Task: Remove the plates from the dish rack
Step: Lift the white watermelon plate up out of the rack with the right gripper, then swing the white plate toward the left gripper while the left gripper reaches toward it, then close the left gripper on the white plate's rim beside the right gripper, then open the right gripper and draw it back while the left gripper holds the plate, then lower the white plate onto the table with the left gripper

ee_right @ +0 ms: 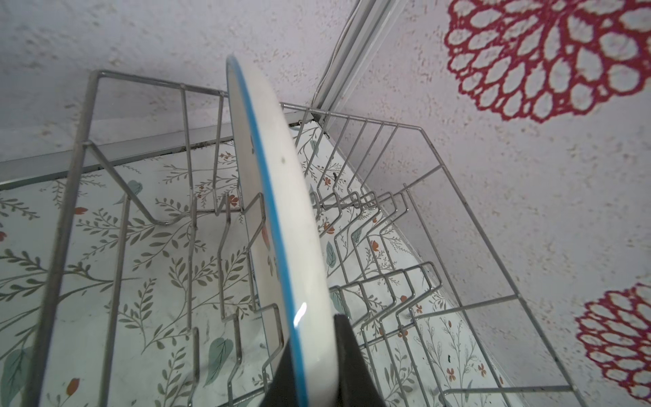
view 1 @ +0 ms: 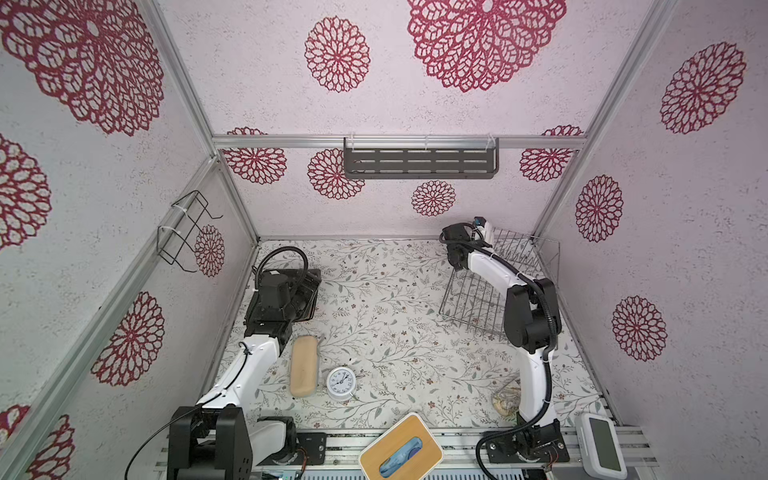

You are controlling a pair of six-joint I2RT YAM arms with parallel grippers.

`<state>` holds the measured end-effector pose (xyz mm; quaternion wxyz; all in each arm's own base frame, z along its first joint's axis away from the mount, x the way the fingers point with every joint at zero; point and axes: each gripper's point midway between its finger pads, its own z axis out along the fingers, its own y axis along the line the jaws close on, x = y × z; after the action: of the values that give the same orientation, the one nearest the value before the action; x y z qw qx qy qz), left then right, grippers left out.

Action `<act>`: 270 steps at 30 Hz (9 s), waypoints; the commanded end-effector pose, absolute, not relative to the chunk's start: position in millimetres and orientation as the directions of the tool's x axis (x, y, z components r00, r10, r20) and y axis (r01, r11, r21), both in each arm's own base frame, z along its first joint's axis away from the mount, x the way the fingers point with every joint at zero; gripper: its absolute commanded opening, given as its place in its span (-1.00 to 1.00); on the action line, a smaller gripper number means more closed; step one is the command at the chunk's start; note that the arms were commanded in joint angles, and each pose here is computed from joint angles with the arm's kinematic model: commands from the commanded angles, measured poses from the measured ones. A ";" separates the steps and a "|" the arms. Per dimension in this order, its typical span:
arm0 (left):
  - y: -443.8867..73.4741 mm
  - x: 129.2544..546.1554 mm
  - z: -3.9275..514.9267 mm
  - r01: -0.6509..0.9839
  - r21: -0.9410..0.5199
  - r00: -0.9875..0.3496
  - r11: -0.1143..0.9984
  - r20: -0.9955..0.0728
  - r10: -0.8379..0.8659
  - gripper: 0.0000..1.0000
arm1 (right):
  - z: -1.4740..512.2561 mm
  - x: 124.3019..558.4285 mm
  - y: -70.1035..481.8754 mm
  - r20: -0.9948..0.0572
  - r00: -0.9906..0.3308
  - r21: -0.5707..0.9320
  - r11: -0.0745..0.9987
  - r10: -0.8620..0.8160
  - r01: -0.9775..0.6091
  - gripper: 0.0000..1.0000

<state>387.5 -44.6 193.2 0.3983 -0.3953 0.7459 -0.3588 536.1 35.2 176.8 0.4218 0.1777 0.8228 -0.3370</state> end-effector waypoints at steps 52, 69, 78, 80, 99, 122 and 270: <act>-62.5 388.3 229.9 -0.225 -0.864 -0.376 0.451 -0.350 -0.858 0.95 | 366.3 463.9 45.2 -0.985 -0.175 -0.115 0.728 0.007 0.675 -1.00; -75.9 390.9 236.9 -0.203 -0.869 -0.394 0.451 -0.350 -0.850 0.95 | 378.3 421.5 50.6 -0.980 -0.084 0.106 0.834 0.179 0.542 -1.00; -82.9 393.0 239.0 -0.191 -0.873 -0.404 0.448 -0.347 -0.847 0.95 | 389.1 402.5 58.7 -0.952 -0.002 0.279 0.874 0.305 0.397 -1.00; -84.5 393.2 239.6 -0.187 -0.873 -0.407 0.450 -0.348 -0.845 0.95 | 391.7 398.6 60.5 -0.942 0.005 0.314 0.874 0.336 0.370 -1.00; -107.2 401.9 238.6 -0.149 -0.894 -0.457 0.422 -0.316 -0.831 0.95 | 371.8 400.4 141.0 -0.709 -0.170 0.699 0.713 0.684 -0.045 -1.00; -195.2 420.8 251.7 0.009 -0.920 -0.652 0.392 -0.302 -0.696 0.98 | 340.4 407.4 239.7 -0.418 -0.551 0.908 0.342 0.722 -0.241 -1.00; -150.2 464.8 95.2 -0.280 -0.845 -0.625 0.456 -0.200 -0.755 -0.70 | 263.4 382.2 237.8 -0.405 -0.685 0.893 0.423 0.605 -0.154 0.54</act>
<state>441.3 -144.2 55.4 0.2402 -0.3512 0.8273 -0.3668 382.5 240.4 224.9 0.3259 0.1658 0.7841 0.5015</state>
